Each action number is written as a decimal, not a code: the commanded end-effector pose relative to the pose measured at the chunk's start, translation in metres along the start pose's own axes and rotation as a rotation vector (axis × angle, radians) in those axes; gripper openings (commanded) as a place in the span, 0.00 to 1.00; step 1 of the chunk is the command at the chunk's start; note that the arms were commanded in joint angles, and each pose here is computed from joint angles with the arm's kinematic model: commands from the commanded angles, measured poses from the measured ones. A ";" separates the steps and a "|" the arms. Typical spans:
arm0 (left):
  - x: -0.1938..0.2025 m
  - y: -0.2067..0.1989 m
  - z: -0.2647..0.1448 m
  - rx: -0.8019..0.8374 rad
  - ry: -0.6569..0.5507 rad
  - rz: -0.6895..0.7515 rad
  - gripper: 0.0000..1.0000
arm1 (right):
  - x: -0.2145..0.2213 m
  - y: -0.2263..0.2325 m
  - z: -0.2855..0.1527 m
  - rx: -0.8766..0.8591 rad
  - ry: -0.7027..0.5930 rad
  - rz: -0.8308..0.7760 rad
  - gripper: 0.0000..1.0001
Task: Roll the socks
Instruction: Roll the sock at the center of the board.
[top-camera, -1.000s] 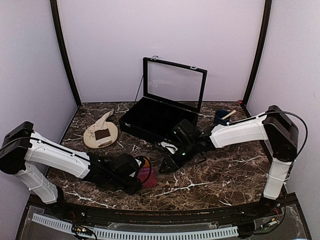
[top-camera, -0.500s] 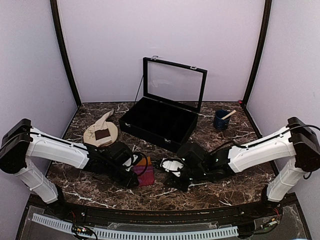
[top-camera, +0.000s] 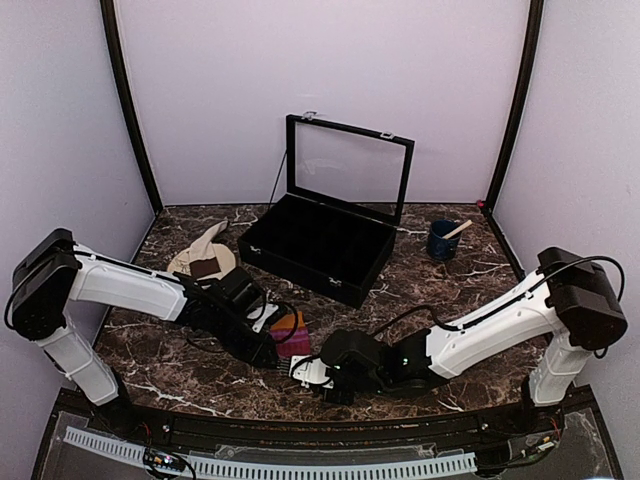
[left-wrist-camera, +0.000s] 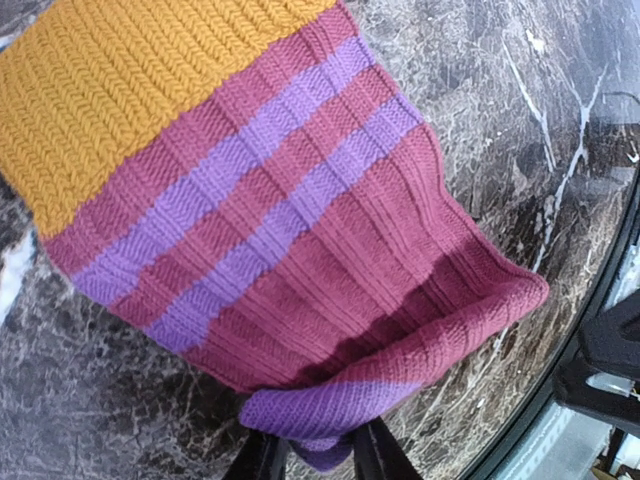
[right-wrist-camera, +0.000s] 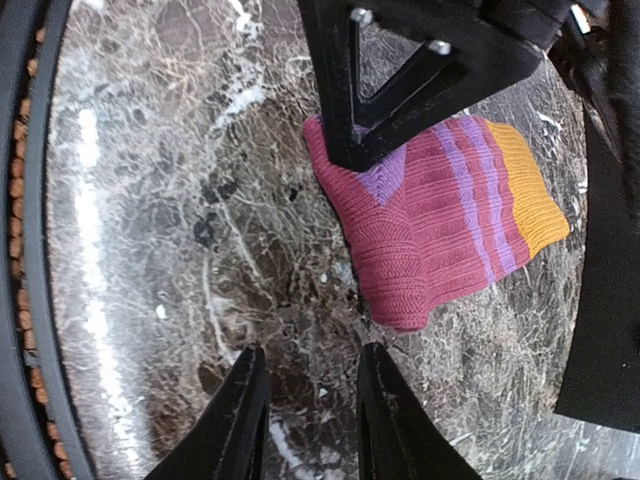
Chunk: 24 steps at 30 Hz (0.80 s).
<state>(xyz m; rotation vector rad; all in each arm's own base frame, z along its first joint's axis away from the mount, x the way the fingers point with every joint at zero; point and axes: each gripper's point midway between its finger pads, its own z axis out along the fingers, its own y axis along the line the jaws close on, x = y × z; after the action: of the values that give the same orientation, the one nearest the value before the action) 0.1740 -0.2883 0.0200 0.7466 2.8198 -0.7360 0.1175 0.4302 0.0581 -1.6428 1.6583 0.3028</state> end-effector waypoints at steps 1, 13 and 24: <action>0.026 0.013 0.009 -0.003 0.117 -0.028 0.25 | -0.026 -0.013 0.004 0.082 -0.067 -0.076 0.29; 0.028 0.014 0.011 0.051 0.159 -0.040 0.23 | -0.027 -0.011 0.024 0.091 -0.048 -0.190 0.30; 0.032 0.018 0.008 0.061 0.179 -0.047 0.21 | -0.014 -0.023 0.038 0.109 -0.011 -0.195 0.31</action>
<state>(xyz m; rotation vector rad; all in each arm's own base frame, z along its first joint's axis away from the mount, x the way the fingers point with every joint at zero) 0.1746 -0.2907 0.0199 0.7897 2.8490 -0.9058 0.1374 0.4528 0.0424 -1.7468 1.4781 0.1272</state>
